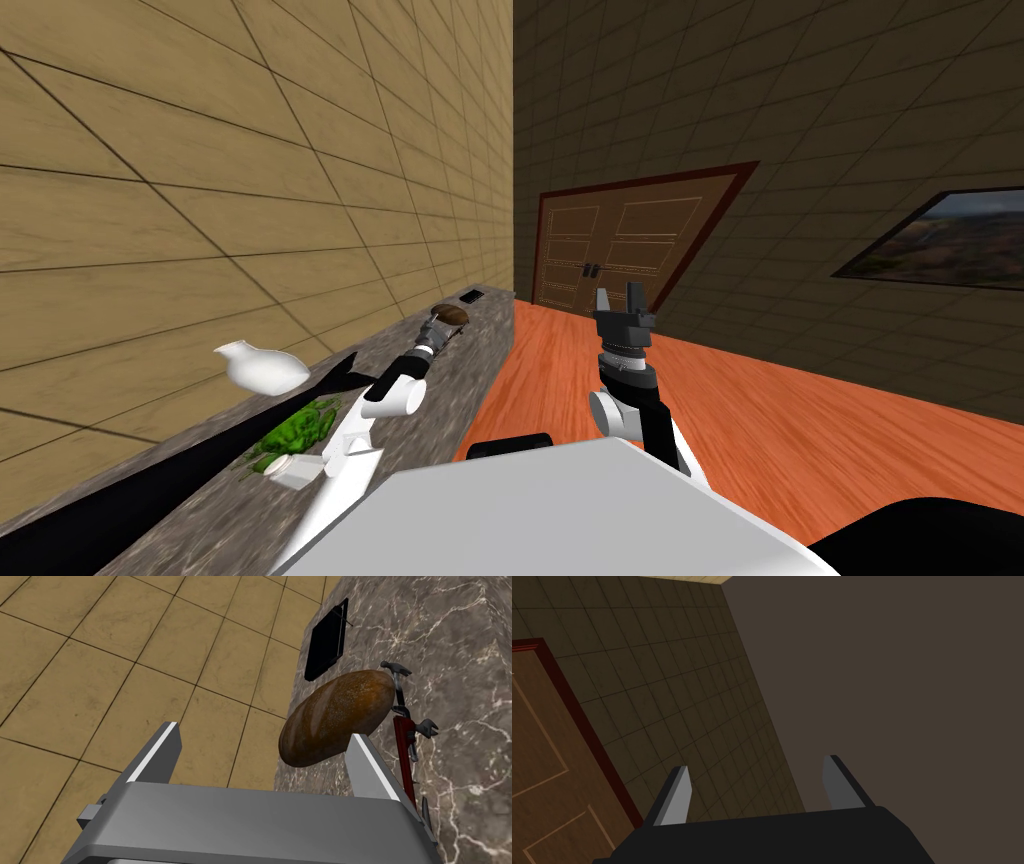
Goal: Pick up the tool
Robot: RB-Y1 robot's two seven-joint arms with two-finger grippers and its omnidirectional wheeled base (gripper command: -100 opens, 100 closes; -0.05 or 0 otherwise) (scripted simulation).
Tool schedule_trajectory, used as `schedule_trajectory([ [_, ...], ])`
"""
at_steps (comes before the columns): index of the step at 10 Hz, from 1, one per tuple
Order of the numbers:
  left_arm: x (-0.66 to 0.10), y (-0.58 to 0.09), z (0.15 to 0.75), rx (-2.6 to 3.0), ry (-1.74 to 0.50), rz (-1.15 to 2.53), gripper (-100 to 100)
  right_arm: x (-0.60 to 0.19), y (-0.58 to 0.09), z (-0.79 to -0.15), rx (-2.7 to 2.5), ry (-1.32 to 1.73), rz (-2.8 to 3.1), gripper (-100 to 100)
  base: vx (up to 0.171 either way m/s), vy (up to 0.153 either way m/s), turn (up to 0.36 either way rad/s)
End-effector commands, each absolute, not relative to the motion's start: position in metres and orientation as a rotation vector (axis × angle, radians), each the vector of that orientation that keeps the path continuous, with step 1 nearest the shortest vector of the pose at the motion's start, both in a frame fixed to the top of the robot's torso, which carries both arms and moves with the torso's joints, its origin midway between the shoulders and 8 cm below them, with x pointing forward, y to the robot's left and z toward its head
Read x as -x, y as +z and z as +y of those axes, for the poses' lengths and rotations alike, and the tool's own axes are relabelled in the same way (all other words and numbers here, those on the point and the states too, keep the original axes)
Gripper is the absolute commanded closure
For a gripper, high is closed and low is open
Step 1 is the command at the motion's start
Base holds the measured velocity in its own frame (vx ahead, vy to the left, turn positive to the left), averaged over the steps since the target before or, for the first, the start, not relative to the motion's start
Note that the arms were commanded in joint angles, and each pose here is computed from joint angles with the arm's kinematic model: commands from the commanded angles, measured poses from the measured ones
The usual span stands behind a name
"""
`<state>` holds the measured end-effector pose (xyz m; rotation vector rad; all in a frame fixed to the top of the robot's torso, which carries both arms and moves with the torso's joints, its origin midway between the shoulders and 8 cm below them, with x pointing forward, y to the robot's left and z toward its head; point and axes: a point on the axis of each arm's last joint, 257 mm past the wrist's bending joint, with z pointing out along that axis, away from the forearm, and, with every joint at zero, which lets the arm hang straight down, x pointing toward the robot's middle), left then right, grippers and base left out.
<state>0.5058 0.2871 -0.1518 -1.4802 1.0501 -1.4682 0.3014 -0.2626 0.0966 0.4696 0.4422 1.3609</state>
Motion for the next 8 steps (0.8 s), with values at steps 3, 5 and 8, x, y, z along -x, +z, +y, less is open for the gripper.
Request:
schedule_trajectory([
  [3,-0.515,-0.173,0.291,1.601,-1.451,1.071,-100,-0.301,0.097,-0.263,-0.470,1.361,0.442,0,0.016,-0.019,0.042],
  [5,-0.514,-0.181,0.291,1.630,-1.428,1.089,-100,-0.301,0.097,-0.263,-0.470,1.361,0.442,0,0.015,-0.017,0.023],
  [8,-0.525,-0.198,0.294,1.764,-1.421,1.089,-100,-0.301,0.097,-0.263,-0.470,1.361,0.442,0,0.023,-0.015,0.058],
])
